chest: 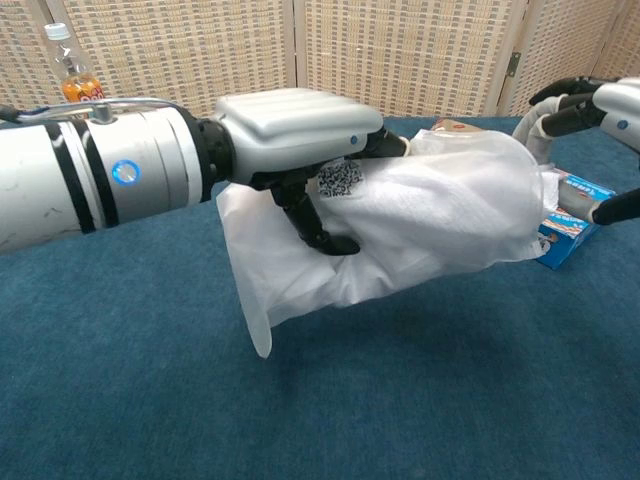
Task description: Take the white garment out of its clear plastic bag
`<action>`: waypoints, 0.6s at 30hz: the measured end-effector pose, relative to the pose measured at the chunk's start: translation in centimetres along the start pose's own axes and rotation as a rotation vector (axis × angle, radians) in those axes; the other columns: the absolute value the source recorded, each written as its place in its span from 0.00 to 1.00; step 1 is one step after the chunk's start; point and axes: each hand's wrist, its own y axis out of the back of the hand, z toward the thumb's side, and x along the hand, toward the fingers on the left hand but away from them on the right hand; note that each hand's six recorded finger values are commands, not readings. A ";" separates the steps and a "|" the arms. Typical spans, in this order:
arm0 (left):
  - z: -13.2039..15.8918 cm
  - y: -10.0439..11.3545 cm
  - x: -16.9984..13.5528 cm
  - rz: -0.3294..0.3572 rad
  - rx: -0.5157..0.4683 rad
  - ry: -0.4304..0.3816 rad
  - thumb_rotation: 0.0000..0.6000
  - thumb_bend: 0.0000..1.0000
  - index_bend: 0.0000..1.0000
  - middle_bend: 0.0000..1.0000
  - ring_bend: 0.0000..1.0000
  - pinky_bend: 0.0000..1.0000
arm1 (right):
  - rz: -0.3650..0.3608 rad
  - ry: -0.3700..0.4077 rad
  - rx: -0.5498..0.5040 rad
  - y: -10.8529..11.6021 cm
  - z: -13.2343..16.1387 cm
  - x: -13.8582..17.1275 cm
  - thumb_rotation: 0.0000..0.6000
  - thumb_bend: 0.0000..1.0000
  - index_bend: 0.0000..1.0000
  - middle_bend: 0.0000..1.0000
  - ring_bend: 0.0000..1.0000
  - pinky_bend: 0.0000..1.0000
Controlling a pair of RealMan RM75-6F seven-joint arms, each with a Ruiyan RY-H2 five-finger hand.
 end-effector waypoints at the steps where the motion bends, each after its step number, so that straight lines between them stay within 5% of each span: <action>1: -0.1 -0.2 0.1 -0.007 0.003 0.004 1.00 0.27 0.26 0.38 0.44 0.58 | 0.007 -0.002 0.003 -0.3 -0.1 0.0 1.00 0.52 0.66 0.31 0.10 0.19; 8: -1.2 -2.0 0.3 -0.061 0.024 0.053 1.00 0.13 0.01 0.11 0.19 0.40 | 0.057 -0.015 0.022 -2.6 -0.3 -0.1 1.00 0.52 0.67 0.31 0.10 0.19; 11: -2.0 -2.8 0.2 -0.092 0.025 0.094 1.00 0.10 0.00 0.02 0.10 0.32 | 0.074 -0.019 0.029 -3.6 0.0 -0.1 1.00 0.52 0.67 0.31 0.10 0.19; 18: -4.5 -3.3 -1.1 -0.135 0.053 0.185 1.00 0.10 0.00 0.00 0.10 0.29 | 0.108 -0.025 0.029 -4.8 0.2 0.1 1.00 0.52 0.67 0.31 0.10 0.19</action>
